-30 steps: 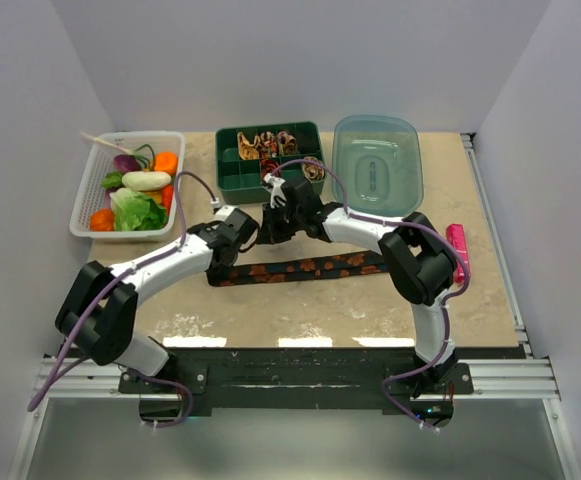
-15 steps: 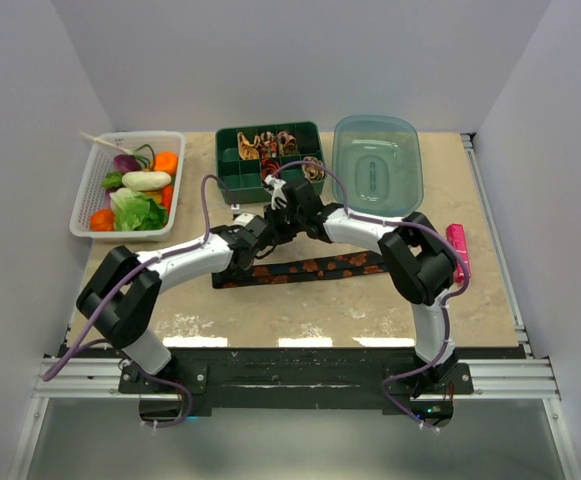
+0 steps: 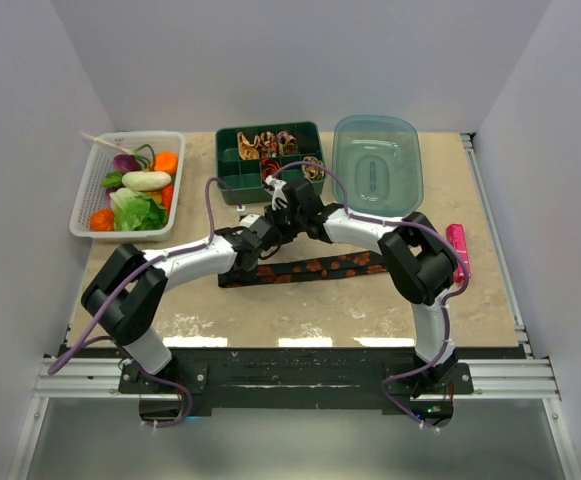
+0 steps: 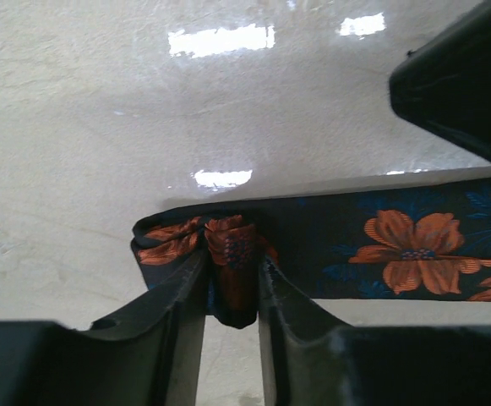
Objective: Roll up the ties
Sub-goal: Roll the tie at the center of the board.
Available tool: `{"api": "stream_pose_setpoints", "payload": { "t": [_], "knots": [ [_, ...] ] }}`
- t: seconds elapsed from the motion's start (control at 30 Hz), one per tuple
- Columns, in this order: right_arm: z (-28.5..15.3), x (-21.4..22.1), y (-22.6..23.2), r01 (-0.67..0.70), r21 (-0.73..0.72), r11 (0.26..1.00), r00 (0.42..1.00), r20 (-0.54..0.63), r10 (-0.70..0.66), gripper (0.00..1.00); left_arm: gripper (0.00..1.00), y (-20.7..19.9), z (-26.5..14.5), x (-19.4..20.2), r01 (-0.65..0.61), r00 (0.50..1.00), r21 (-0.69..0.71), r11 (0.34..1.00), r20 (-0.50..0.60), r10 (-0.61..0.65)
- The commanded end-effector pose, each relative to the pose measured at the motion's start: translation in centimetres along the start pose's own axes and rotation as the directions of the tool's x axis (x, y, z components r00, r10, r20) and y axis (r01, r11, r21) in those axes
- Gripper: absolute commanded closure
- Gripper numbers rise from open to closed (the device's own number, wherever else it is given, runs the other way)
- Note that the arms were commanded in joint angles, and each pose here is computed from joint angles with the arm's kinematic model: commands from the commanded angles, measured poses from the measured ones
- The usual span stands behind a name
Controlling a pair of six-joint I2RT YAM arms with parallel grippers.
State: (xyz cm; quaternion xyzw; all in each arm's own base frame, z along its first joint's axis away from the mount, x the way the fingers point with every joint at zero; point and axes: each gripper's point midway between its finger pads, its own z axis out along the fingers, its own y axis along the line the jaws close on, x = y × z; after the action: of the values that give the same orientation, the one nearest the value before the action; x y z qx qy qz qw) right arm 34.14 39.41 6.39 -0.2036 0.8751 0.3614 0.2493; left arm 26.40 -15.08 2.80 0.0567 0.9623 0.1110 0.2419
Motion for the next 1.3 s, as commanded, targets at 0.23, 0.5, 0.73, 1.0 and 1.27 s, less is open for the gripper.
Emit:
{"api": "stream_pose_setpoints", "payload": {
  "t": [0.23, 0.5, 0.73, 1.0, 1.27],
  "knots": [
    [-0.4, -0.5, 0.4, 0.029, -0.022, 0.999, 0.999, 0.02, -0.029, 1.0, 0.54, -2.3, -1.7, -1.4, 0.083, 0.994, 0.157, 0.984, 0.062, -0.094],
    [-1.2, -1.0, 1.6, 0.046, -0.051, 0.998, 0.998, 0.037, -0.044, 1.0, 0.41, -2.0, -5.0, -4.1, 0.146, 0.969, 0.276, 0.95, 0.153, -0.193],
    [-1.9, -0.9, 4.0, 0.077, -0.099, 0.992, 0.997, 0.039, -0.073, 1.0, 0.39, -0.2, -5.3, -4.5, 0.211, 0.948, 0.383, 0.9, 0.145, -0.284],
    [-1.6, -0.3, 7.8, 0.138, -0.174, 0.975, 0.99, 0.045, -0.132, 1.0, 0.22, 3.3, -5.4, -4.8, 0.319, 0.895, 0.501, 0.805, 0.121, -0.43],
    [-0.8, 1.5, 9.3, 0.165, -0.212, 0.963, 0.986, 0.006, -0.167, 1.0, 0.14, 5.0, -4.3, -3.1, 0.403, 0.846, 0.618, 0.675, 0.029, -0.532]
  ]
}}
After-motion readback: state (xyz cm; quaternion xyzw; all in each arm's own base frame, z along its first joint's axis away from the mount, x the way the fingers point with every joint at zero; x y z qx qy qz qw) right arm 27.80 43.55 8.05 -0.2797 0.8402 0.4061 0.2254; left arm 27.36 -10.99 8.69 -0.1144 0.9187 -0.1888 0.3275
